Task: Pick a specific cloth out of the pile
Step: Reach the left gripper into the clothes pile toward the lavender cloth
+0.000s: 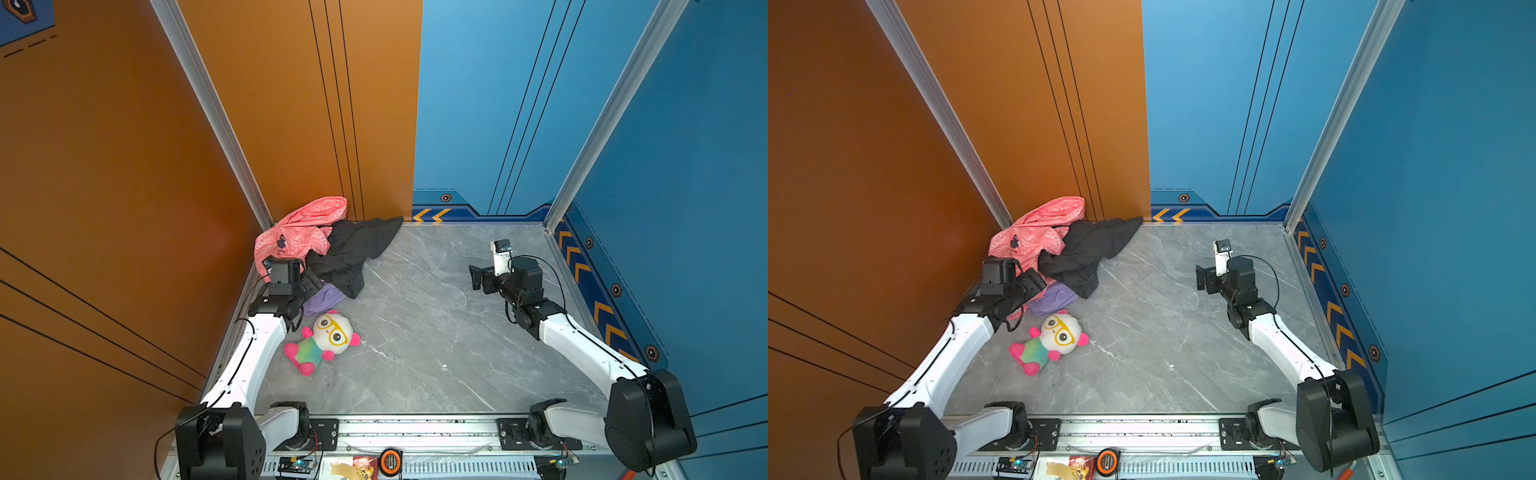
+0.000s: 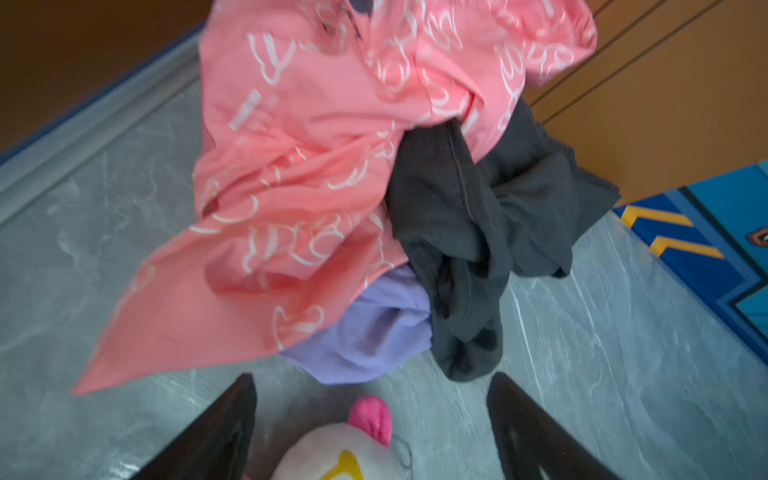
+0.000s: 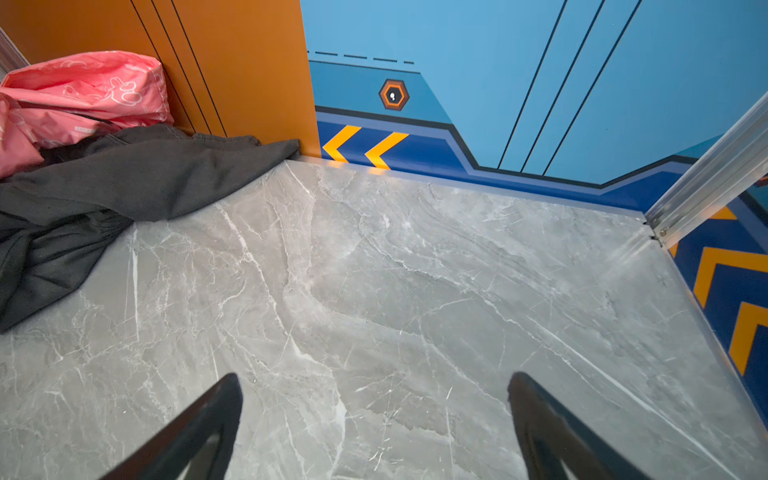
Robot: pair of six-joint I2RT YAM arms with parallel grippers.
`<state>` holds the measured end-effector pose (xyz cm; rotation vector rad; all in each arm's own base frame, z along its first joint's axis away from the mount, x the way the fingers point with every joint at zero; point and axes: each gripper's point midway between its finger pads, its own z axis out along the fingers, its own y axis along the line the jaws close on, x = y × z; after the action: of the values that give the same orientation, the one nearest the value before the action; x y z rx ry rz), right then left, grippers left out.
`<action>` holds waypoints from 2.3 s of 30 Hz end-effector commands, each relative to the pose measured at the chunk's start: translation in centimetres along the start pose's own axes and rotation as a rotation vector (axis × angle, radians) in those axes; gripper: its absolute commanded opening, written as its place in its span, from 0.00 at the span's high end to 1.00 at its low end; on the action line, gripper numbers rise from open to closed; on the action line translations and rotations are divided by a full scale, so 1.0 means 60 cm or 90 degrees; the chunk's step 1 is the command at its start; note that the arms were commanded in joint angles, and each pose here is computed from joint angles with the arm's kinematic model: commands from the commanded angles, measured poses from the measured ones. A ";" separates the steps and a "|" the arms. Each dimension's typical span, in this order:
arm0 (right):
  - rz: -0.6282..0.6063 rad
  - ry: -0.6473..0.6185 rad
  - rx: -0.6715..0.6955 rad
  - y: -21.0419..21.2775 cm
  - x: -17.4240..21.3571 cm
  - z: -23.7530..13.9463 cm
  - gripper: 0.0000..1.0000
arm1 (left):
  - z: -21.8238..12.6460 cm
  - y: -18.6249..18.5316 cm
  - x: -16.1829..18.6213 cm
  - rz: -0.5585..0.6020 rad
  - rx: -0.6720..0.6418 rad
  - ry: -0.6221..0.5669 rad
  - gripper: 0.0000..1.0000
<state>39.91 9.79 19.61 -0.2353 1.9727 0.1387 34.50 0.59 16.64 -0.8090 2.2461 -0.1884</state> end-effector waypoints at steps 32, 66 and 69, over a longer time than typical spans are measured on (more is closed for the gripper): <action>0.041 0.029 -0.066 0.024 -0.001 0.032 0.00 | 0.204 0.027 0.140 0.108 -0.155 0.274 1.00; 0.046 -0.005 -0.050 0.021 -0.024 0.020 0.00 | -0.054 -0.128 -0.136 0.123 0.052 -0.072 1.00; 0.043 -0.007 -0.047 0.021 -0.026 0.016 0.00 | -0.072 -0.140 -0.153 0.122 0.069 -0.090 1.00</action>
<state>40.92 11.52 18.53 -0.2426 2.0184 0.2671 40.26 -1.61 23.05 -0.5601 2.2775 -0.1494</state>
